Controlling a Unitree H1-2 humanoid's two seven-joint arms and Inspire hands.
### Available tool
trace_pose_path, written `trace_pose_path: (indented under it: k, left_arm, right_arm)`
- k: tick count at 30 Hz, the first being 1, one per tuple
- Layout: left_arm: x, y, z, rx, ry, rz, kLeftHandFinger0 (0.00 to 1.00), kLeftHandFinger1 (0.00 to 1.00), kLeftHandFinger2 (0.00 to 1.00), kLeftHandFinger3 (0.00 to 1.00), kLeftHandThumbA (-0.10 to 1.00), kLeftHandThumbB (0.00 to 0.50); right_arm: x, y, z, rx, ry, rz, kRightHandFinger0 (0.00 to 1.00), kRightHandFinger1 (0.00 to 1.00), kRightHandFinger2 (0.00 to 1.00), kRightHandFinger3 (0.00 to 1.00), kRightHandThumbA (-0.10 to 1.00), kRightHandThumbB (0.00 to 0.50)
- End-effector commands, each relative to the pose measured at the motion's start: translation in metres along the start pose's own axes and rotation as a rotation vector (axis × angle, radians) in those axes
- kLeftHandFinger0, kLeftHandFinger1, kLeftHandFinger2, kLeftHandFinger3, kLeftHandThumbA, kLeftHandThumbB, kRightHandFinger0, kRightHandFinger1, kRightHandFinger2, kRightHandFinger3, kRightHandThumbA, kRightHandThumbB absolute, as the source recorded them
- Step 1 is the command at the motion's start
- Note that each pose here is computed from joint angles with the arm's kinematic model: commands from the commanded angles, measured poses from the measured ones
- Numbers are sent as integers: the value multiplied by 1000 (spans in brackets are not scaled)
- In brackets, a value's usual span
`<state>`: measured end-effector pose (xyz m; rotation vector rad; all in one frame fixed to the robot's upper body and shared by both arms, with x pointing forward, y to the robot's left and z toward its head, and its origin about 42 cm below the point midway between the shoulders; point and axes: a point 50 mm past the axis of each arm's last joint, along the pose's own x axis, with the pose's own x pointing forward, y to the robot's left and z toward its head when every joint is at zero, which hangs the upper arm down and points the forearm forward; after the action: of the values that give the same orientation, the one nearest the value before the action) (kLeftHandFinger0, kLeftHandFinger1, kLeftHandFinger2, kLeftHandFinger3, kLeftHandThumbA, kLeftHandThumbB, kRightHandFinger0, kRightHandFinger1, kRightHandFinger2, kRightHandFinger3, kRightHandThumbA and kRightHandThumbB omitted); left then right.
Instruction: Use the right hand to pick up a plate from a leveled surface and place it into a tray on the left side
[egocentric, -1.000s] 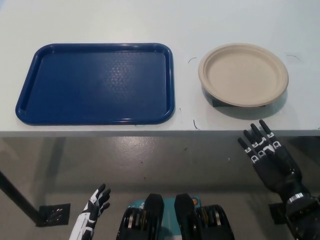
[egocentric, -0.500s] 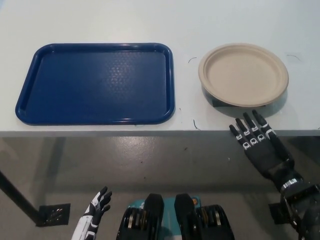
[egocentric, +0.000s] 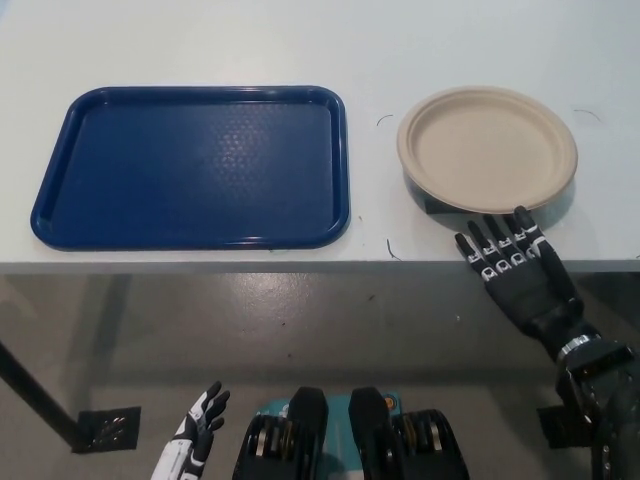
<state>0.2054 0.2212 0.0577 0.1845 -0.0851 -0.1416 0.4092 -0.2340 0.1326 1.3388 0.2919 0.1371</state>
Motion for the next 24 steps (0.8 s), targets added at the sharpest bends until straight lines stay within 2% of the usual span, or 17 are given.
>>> trace_pose_path:
  k: [1,7,8,9,15,22,23,24]
  left_arm:
    - [-5,1,5,17,-42,-1,1000,1000,1000,1000,1000,21]
    - [-6,1,5,10,-43,-4,1000,1000,1000,1000,1000,14]
    - [-6,1,4,8,-42,-4,1000,1000,1000,1000,1000,13]
    - [-6,0,4,7,-37,-3,1000,1000,1000,1000,1000,12]
    - [-9,-1,5,4,-35,-12,1000,1000,1000,1000,1000,0]
    - [-11,-3,2,9,-40,-15,1000,1000,1000,1000,1000,0]
    - [-11,-3,2,10,-35,-17,1000,1000,1000,1000,1000,0]
    - [-10,-3,3,13,-34,-18,1000,1000,1000,1000,1000,0]
  right_arm:
    - [13,13,8,-4,-2,55,1000,1000,1000,1000,1000,267]
    - [23,-1,5,-7,15,31,1000,1000,1000,1000,1000,292]
    - [26,-3,5,-8,13,26,1000,1000,1000,1000,1000,340]
    - [29,-3,4,-10,13,22,1000,1000,1000,1000,1000,366]
    - [46,6,8,-44,4,1,1000,1000,1000,1000,1000,450]
    - [63,27,16,-104,-18,-43,1000,1000,1000,1000,1000,467]
    - [66,34,18,-145,-41,-97,669,661,705,950,1000,420]
    - [69,38,19,-179,-64,-147,405,482,624,876,1000,435]
